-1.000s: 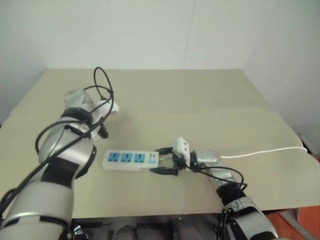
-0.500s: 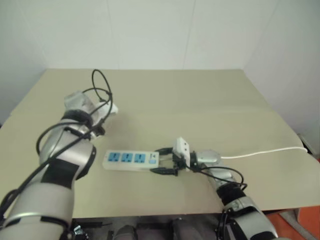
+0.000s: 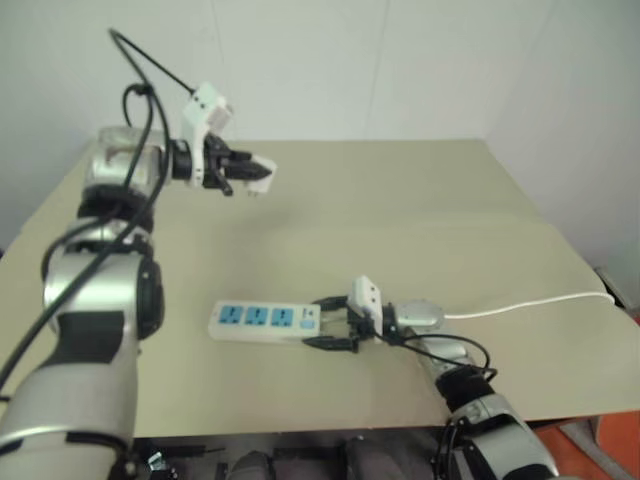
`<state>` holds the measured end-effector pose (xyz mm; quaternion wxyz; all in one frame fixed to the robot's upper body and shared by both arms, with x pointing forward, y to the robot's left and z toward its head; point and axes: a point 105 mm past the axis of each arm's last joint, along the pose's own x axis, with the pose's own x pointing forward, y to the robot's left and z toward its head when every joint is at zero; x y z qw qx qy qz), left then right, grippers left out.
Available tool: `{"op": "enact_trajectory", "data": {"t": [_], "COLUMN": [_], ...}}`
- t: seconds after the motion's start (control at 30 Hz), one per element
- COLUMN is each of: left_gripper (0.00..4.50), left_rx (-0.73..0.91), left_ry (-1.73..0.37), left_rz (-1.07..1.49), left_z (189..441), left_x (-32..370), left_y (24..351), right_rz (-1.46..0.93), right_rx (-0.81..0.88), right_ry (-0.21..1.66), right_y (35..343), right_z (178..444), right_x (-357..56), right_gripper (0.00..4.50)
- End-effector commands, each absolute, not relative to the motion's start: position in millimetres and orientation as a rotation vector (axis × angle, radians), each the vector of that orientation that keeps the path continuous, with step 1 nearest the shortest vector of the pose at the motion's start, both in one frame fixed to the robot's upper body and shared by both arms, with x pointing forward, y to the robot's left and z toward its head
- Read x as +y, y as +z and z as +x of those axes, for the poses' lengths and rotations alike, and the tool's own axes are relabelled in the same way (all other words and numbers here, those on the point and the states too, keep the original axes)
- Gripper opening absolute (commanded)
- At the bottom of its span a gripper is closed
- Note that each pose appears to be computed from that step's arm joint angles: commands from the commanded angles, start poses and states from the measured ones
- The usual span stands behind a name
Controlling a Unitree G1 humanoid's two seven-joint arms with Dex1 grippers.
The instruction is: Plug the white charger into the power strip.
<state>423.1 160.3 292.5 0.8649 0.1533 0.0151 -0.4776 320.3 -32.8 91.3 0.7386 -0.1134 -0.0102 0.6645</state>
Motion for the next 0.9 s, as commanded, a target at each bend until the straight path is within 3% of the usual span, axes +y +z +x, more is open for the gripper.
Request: {"op": "enact_trajectory", "data": {"t": [0.03, 0.17, 0.3, 0.5, 0.7, 0.9], "left_gripper": [0.98, 0.98, 0.98, 0.98, 0.98, 0.98], "left_rx": [-0.085, -0.092, -0.118, -0.054, 0.029, 0.023], "left_ry": [-1.125, -1.21, -1.378, -1.558, -1.575, -1.579], "left_rz": [0.24, 0.129, -0.165, -0.27, -0.106, -0.129], "left_z": [403, 384, 358, 330, 328, 331], "left_x": [163, 167, 162, 153, 140, 138], "left_y": [287, 257, 256, 233, 190, 180], "right_rz": [-0.257, -0.261, -0.266, -0.267, -0.269, -0.273], "right_rx": [-0.064, -0.055, -0.053, -0.052, -0.048, -0.039], "right_ry": [1.483, 1.496, 1.494, 1.487, 1.494, 1.498], "right_y": [100, 98, 98, 96, 94, 93], "right_z": [317, 317, 318, 319, 316, 314], "right_x": [-31, -32, -33, -31, -30, -32], "right_gripper": [3.41, 3.41, 3.41, 3.41, 3.41, 3.41]}}
